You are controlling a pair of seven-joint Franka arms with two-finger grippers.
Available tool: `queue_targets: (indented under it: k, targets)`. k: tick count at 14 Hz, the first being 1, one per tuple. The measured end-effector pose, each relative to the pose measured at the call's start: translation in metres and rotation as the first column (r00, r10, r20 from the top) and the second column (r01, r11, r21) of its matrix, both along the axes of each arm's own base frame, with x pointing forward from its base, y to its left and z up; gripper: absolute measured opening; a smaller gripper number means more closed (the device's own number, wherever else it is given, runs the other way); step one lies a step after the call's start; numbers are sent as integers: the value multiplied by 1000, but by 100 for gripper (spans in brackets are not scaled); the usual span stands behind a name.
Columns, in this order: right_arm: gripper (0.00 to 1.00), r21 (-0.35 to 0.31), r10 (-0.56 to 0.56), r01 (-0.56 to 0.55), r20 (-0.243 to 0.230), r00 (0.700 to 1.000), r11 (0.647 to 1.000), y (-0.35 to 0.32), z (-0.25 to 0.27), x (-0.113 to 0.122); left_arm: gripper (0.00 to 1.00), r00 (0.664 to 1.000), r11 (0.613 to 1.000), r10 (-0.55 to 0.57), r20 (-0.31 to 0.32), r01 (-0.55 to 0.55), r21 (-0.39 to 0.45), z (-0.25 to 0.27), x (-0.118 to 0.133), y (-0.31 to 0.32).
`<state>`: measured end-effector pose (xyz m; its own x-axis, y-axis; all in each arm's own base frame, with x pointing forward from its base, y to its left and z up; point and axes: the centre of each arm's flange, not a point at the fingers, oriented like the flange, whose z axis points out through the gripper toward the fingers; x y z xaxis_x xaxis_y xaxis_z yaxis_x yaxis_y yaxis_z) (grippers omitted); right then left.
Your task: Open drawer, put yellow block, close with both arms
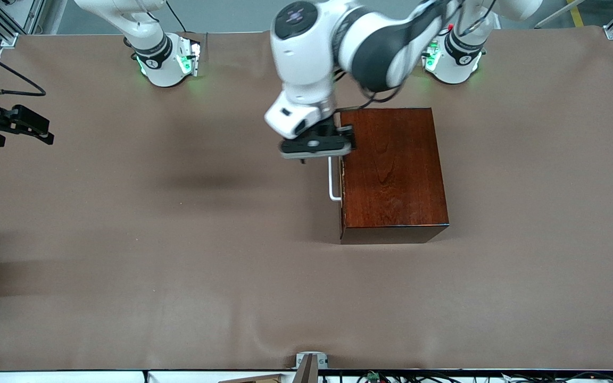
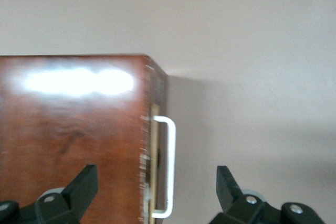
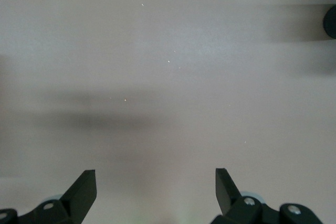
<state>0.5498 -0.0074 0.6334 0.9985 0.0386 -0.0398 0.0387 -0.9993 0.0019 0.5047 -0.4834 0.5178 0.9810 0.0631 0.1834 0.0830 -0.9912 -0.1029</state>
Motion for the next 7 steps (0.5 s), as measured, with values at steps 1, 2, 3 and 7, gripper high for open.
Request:
queue_targets:
  k: [1,2,3,7]
  targets:
    - [100,0,0,0,0,1000,1000,0,0,0,100,999,999,46,-5,-46,-12,18,12,25]
    - [100,0,0,0,0,1000,1000,0,0,0,100,997,997,71,-23,-71,-24,35,22,51]
    - [100,0,-1,1,0,1000,1000,0,0,0,100,997,997,69,-44,-70,-28,49,31,78]
    - [100,0,-2,2,0,1000,1000,-1,0,0,100,988,996,-84,-128,78,-54,91,68,193]
